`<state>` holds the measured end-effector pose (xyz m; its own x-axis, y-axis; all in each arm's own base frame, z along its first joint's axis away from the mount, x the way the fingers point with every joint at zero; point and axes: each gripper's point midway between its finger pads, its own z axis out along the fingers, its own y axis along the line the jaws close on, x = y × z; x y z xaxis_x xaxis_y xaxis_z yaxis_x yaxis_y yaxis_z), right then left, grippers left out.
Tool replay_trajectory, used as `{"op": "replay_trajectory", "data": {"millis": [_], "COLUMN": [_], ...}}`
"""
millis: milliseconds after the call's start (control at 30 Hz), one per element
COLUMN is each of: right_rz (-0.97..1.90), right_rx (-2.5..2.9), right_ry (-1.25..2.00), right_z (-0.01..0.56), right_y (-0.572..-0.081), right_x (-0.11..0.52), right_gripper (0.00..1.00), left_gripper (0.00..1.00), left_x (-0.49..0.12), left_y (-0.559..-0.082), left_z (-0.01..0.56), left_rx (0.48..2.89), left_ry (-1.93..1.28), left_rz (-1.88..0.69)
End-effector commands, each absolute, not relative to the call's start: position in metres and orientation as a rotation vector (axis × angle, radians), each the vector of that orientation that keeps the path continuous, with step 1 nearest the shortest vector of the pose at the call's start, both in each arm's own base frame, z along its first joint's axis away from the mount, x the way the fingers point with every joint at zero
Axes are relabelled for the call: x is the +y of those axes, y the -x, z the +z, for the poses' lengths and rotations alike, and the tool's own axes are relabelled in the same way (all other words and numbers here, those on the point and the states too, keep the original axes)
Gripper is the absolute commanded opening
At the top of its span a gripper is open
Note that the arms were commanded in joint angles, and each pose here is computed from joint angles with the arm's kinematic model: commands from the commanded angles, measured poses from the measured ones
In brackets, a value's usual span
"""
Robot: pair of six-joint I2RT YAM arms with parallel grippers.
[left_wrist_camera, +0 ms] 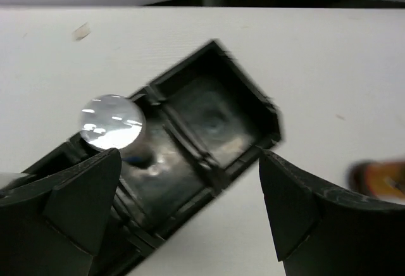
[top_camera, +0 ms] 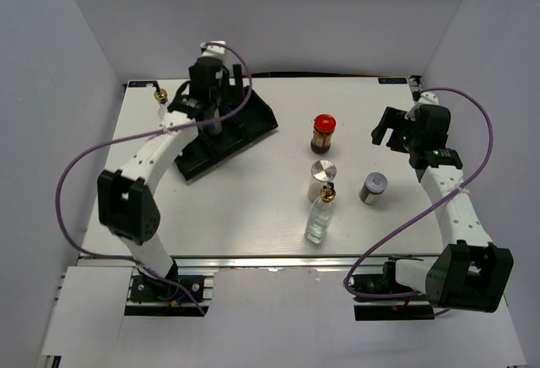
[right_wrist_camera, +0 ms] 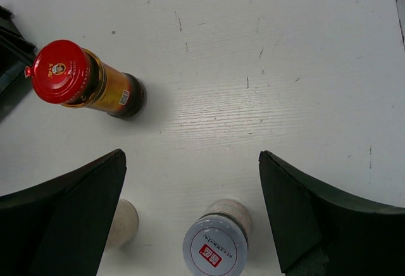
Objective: Organize the condiment bottles
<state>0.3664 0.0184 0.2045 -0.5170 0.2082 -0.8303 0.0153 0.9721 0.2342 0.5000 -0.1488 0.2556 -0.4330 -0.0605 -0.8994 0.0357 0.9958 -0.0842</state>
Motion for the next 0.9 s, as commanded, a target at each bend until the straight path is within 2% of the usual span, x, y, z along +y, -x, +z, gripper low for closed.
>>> {"op": "replay_trajectory", "data": {"millis": [0,33,67,133,200,333,467,733,867], "right_rz": [0.25,0.262,0.267,0.287,0.316,0.331,0.304,0.311,0.307], "right_rx": [2.092,2.092,2.094,2.094,2.085,2.073,2.076,2.055,2.053], "right_ry": [-0.193,-0.191,-0.197,-0.194,-0.183,-0.191,-0.205,-0.201,-0.195], "right_z": [0.223,0.225,0.226,0.227,0.23,0.231,0.233,0.237,0.238], "right_y": [-0.37,-0.37,-0.369,-0.367,-0.364,-0.361,-0.358,-0.354,-0.354], "right_x": [0.017,0.019,0.02,0.023,0.027,0.029,0.025,0.026,0.026], "right_gripper": [0.89,0.9,0.89,0.89,0.89,0.89,0.89,0.89,0.89], "left_gripper": [0.98,0.98,0.98,0.98,0.98,0.98,0.98,0.98,0.98], "left_x": [-0.222,-0.231,-0.234,-0.237,-0.241,-0.282,-0.308,-0.345,-0.368], "left_y": [-0.438,-0.421,-0.409,-0.389,-0.371,-0.307,-0.251,-0.206,-0.195], "left_z": [0.298,0.313,0.29,0.304,0.287,0.28,0.277,0.295,0.291], "left_rx": [1.886,1.826,1.857,1.794,1.784,1.638,1.434,1.217,1.214], "left_ry": [-0.274,-0.339,-0.38,-0.408,-0.478,-0.79,-1.065,-1.162,-1.189], "left_rz": [-0.245,-0.295,-0.315,-0.389,-0.449,-0.764,-0.87,-1.033,-1.064]}}
